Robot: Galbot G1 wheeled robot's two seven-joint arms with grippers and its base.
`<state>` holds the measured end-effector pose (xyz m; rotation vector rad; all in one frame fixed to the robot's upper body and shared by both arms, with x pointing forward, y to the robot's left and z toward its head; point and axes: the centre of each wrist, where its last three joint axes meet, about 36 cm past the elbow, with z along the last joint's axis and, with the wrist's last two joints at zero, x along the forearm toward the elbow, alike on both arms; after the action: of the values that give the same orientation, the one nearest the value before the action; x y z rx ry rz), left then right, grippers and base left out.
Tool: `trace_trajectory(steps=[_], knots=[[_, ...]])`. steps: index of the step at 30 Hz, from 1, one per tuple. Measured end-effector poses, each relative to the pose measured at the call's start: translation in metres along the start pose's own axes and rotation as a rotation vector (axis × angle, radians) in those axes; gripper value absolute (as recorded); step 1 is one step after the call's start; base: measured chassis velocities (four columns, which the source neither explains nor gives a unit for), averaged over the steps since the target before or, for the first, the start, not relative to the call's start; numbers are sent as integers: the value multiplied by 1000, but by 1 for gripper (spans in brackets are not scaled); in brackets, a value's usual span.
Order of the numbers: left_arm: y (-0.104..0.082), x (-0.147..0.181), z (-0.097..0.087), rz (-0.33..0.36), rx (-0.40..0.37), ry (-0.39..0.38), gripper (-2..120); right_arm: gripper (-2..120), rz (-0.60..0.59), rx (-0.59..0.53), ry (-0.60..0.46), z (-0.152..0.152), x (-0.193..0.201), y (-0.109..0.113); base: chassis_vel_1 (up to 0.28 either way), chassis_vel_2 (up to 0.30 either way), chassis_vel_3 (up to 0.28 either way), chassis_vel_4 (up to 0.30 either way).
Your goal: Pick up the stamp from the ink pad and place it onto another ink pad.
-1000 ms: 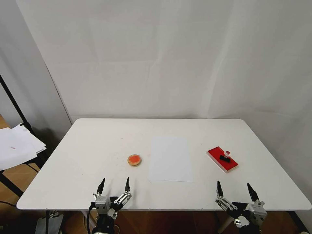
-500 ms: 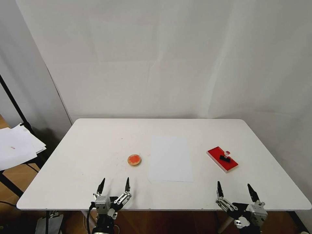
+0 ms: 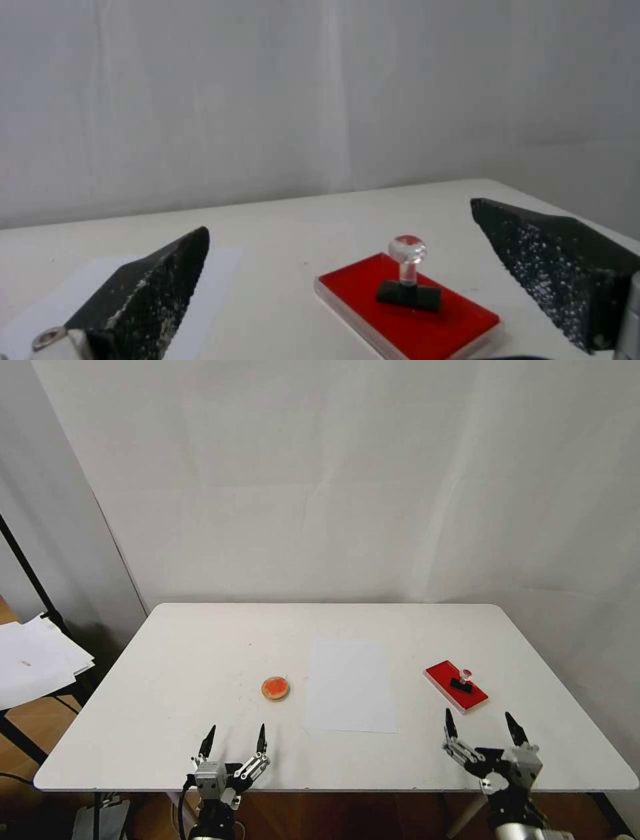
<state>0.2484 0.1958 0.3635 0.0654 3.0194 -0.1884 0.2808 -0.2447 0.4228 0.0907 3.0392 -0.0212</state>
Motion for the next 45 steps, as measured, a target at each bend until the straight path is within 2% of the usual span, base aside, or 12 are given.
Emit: trace_trajectory(steps=[8,11,19,31,36,39,40,43,44,45], knots=[[0,0,0,0,0,0,102,100,15,-6,42,45,-49,-12,0,0,0,0],[0,0,0,0,0,0,102,100,29,-2,46,53,-65,-20,0,0,0,0],[0,0,0,0,0,0,102,100,52,-14,42,56,-100,-30,0,0,0,0],[0,0,0,0,0,0,102,99,61,-17,63,65,-101,-29,0,0,0,0],[0,0,0,0,0,0,102,87,68,-11,66,67,-100,-31,0,0,0,0],[0,0,0,0,0,0,102,70,83,-11,68,68,-99,-29,0,0,0,0],[0,0,0,0,0,0,102,70,83,-11,68,68,-99,-29,0,0,0,0],[0,0,0,0,0,0,102,57,88,-11,72,69,-98,-29,0,0,0,0],[0,0,0,0,0,0,102,57,88,-11,72,69,-98,-29,0,0,0,0],[0,0,0,0,0,0,102,51,89,-11,73,69,-97,-29,0,0,0,0]])
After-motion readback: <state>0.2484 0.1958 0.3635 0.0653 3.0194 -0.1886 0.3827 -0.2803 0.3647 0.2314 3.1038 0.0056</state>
